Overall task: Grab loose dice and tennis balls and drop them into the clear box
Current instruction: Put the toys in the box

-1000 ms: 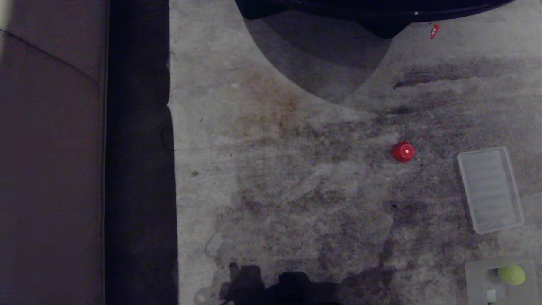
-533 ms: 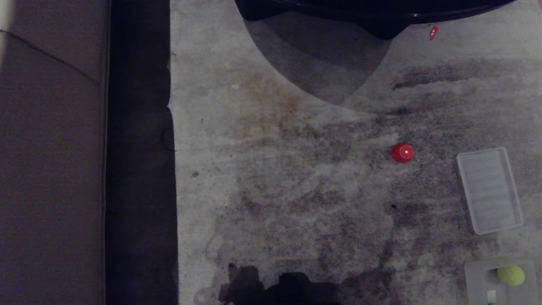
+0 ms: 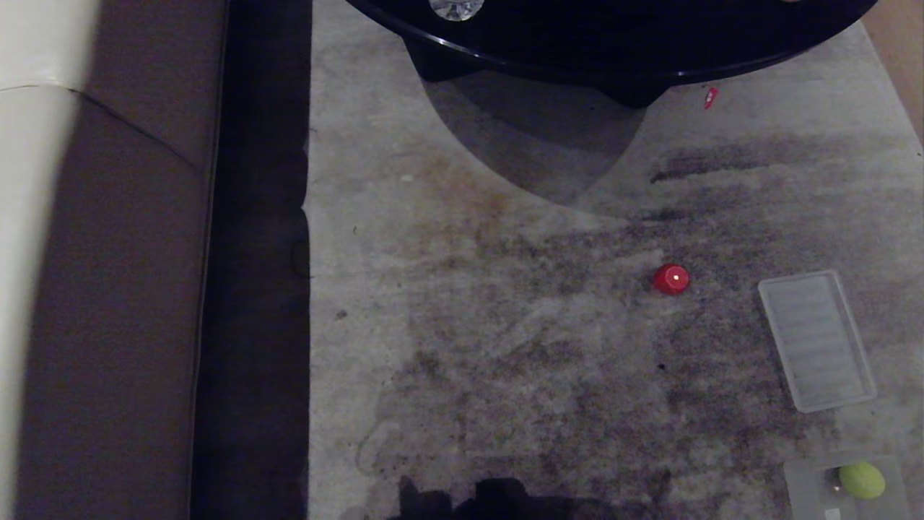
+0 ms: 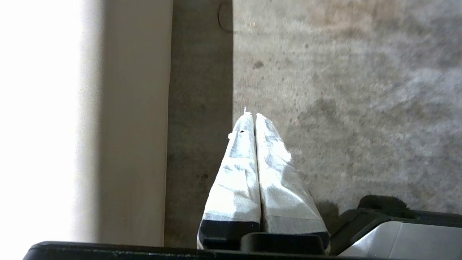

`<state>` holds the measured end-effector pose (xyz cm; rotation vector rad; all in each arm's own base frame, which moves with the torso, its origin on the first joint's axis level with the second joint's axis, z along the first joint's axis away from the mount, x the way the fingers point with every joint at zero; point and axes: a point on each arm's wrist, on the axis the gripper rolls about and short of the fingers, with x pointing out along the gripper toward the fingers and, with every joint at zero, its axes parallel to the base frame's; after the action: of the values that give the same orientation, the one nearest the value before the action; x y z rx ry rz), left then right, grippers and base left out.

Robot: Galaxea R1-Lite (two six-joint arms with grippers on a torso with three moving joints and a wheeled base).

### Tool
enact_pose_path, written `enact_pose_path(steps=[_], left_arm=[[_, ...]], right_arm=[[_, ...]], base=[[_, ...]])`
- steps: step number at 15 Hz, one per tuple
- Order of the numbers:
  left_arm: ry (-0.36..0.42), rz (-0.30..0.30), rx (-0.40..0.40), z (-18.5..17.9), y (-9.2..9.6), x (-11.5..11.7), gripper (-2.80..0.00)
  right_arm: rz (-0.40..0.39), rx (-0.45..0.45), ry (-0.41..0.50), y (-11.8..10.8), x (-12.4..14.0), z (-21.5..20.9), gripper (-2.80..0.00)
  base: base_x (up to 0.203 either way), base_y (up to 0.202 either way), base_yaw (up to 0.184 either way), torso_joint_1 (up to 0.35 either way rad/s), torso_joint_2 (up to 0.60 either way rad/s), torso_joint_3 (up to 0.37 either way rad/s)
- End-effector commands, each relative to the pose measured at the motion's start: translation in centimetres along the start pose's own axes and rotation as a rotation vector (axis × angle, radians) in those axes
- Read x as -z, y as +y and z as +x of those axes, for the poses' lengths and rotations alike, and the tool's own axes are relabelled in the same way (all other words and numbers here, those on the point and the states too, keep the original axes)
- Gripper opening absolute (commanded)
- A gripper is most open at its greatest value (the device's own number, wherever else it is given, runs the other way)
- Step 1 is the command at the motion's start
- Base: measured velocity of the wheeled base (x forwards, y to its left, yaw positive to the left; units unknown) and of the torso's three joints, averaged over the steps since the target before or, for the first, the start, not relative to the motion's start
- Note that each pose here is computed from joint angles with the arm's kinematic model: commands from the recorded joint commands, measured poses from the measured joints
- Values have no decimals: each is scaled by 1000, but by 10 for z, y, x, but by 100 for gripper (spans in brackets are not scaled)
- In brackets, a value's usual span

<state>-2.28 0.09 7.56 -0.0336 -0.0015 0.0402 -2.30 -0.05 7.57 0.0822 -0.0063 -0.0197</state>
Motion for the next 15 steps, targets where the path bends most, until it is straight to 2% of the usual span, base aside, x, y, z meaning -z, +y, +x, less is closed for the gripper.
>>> enact_pose_path(steps=[1,15], left_arm=[[4,-2,-1,0,0,0,-280],[2,1,0,0,0,0,-280]], right_arm=[[1,0,2,0,0,0,-280],[1,0,2,0,0,0,-280]], base=[[0,0,0,4,2,206],[0,0,0,3,2,201]])
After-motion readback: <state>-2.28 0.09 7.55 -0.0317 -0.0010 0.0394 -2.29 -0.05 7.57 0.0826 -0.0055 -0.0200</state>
